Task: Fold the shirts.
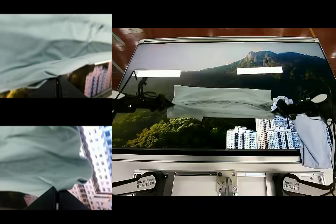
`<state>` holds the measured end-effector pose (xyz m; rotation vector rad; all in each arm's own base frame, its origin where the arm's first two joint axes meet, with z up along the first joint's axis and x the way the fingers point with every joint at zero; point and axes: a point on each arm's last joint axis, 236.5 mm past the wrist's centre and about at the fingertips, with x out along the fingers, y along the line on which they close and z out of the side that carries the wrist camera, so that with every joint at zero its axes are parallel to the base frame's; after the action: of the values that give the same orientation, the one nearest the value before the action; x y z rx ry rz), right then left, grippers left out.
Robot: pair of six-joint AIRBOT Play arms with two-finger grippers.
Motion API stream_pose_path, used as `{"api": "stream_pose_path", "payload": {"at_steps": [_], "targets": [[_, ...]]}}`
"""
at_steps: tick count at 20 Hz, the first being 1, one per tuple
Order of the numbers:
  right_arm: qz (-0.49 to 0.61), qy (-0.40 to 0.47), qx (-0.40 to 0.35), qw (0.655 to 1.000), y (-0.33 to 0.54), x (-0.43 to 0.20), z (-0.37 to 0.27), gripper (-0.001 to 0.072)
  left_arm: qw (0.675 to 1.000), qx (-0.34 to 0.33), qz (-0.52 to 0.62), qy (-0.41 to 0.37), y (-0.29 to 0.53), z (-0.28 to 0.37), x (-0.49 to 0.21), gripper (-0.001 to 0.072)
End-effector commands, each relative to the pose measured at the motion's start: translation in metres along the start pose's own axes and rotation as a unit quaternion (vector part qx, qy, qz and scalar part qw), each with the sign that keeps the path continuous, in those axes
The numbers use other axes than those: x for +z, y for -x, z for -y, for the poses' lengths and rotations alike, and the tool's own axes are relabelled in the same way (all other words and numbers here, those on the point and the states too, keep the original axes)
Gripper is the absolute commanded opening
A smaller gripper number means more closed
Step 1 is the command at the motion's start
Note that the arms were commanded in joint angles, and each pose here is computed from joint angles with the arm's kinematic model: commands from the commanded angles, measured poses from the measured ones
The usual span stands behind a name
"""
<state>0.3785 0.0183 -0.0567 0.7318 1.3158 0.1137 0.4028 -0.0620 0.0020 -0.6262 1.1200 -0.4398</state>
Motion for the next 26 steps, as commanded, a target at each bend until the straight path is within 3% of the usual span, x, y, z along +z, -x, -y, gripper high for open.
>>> {"api": "stream_pose_path", "payload": {"at_steps": [1,11,12,13,14,15,22,26], "targets": [[0.038,0.009,0.008,0.999,0.001,0.052,-0.019,0.0065,1.0,-0.003,0.03,-0.004,-0.013,0.009,0.055,0.0037],[0.073,0.069,-0.026,0.995,-0.07,0.135,-0.036,0.0067,0.996,-0.005,0.022,0.092,-0.076,-0.043,0.12,0.0045],[0.083,0.068,-0.025,0.994,-0.069,0.14,-0.036,0.0078,0.995,-0.006,0.013,0.098,-0.084,-0.045,0.115,0.0121],[0.087,0.067,-0.022,0.994,-0.068,0.142,-0.038,0.0246,0.995,-0.008,0.003,0.1,-0.089,-0.046,0.11,0.0247],[0.085,0.067,-0.022,0.994,-0.069,0.141,-0.037,0.0558,0.995,-0.012,-0.009,0.101,-0.093,-0.044,0.104,0.041],[0.077,0.069,-0.023,0.994,-0.068,0.138,-0.036,0.0643,0.995,-0.016,-0.018,0.101,-0.093,-0.043,0.1,0.05],[-0.01,0.034,-0.036,0.999,-0.075,0.103,-0.006,0.0677,0.984,-0.07,-0.138,0.091,-0.054,-0.016,0.057,0.0516],[-0.013,-0.028,0.02,0.999,-0.1,0.104,-0.019,0.0677,0.981,-0.082,-0.161,0.068,-0.041,0.008,0.046,0.0515]]}}
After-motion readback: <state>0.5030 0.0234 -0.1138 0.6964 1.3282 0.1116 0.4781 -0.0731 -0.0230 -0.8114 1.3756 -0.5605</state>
